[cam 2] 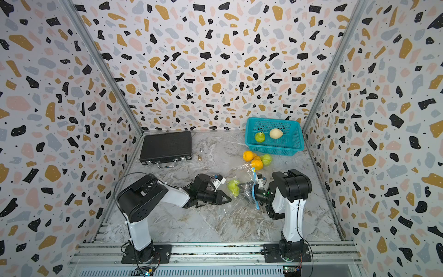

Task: Open the zip-top bag and take out the pear
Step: Pick up the pear from the zipper food storage bag.

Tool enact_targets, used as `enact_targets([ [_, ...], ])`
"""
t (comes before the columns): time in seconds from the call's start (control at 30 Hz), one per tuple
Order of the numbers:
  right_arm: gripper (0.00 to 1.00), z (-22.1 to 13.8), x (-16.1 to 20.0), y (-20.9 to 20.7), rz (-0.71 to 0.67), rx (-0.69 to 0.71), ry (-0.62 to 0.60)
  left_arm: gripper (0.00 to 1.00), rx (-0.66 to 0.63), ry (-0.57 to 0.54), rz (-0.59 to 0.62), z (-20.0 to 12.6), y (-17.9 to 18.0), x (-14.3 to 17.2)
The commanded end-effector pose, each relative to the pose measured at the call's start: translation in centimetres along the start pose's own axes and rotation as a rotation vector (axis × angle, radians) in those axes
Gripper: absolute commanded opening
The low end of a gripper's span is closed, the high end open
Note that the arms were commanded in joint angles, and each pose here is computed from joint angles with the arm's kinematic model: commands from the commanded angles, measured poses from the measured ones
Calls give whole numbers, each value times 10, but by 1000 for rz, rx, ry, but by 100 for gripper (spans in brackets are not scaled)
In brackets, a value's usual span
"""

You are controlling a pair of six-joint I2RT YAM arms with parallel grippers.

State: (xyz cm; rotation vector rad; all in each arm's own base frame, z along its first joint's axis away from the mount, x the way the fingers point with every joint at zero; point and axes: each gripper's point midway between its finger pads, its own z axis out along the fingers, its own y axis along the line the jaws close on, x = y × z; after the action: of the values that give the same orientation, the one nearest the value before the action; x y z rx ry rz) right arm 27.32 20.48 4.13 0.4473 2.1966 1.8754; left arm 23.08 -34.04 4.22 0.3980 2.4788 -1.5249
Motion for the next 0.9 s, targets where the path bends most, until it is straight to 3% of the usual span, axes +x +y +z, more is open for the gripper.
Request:
enact_targets([
  [0.0,72,-20,29,-88,345,268,-43,19,41,-113,21,-38,-16,-21],
  [0.07,72,-22,30,-89,343,272,-47,25,16,-110,48,-51,-27,-20],
  [0.27,71,-20,27,-86,333,261,-47,59,10,-76,132,-85,-75,-19],
  [0.33,71,-20,27,-85,329,260,-45,63,-49,-95,149,-105,-81,-23],
  [0.43,70,-20,29,-87,327,265,-41,64,-191,-181,160,-135,-77,-46],
  [0.5,71,-21,29,-88,326,268,-40,64,-260,-164,164,-145,-73,-58],
  [0.67,70,-22,31,-88,320,269,-38,63,-292,-220,137,-163,-72,-85],
  [0.77,71,-23,33,-88,316,272,-32,59,-245,-173,129,-145,-73,-86],
  [0.87,71,-24,35,-92,313,286,-26,56,-256,-50,117,-100,-53,-68],
])
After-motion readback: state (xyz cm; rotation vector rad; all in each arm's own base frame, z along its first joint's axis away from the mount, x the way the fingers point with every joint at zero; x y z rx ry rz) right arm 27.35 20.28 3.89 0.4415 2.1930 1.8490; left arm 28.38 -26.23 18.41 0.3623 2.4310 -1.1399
